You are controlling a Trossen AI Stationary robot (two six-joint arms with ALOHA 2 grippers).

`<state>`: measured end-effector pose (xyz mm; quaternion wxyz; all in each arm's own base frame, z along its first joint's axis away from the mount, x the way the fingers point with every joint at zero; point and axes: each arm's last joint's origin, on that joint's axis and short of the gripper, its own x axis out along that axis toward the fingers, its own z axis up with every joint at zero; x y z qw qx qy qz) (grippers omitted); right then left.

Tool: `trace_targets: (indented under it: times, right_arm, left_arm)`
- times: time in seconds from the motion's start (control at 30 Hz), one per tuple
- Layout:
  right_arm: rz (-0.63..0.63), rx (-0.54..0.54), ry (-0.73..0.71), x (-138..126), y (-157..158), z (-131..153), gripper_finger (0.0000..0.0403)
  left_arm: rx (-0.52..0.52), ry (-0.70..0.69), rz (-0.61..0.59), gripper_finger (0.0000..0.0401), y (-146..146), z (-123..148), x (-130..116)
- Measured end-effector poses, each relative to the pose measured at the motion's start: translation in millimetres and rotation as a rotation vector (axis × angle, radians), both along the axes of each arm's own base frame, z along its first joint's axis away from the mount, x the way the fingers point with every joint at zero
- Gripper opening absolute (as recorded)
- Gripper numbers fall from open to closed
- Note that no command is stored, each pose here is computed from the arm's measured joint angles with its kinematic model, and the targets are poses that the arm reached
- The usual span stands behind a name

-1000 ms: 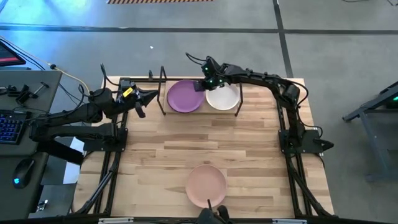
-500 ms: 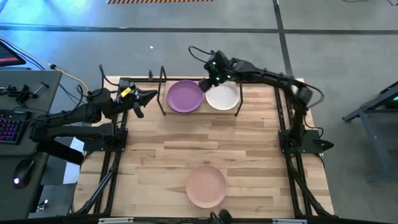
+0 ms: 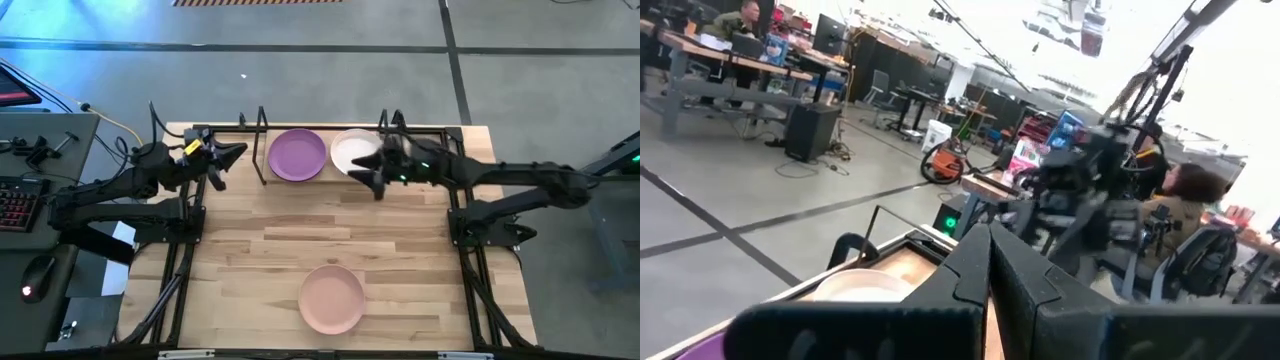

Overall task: Place and stack plates onto a shelf
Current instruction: Stack the pink plate on the white plate on the shelf

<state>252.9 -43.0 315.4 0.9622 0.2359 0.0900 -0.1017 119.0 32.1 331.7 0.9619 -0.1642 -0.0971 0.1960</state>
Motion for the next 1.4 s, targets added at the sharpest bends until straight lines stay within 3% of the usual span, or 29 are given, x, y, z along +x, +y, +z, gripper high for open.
trace_targets:
  times: [0.17, 0.8, 1.0, 1.3, 1.4]
  right_arm:
    - [-0.019, -0.117, -0.15, -19, 20, -5, 0.0217]
    - [-0.02, -0.111, -0.17, -24, 21, -3, 0.0214]
    - [0.005, -0.115, -0.17, -24, 21, -3, 0.0188]
    - [0.013, -0.158, -0.164, -24, 21, -3, 0.0149]
    - [0.015, -0.154, -0.165, -24, 21, -3, 0.0118]
  left_arm:
    - [0.053, 0.044, -0.009, 0.0, 0, -2, 4]
    - [0.046, 0.07, -0.067, 0.0, 0, -5, 11]
    - [0.063, 0.061, -0.297, 0.0, -6, -5, 12]
    - [0.027, 0.051, -0.308, 0.0, -10, -5, 13]
    - [0.018, 0.054, -0.319, 0.0, -11, -5, 15]
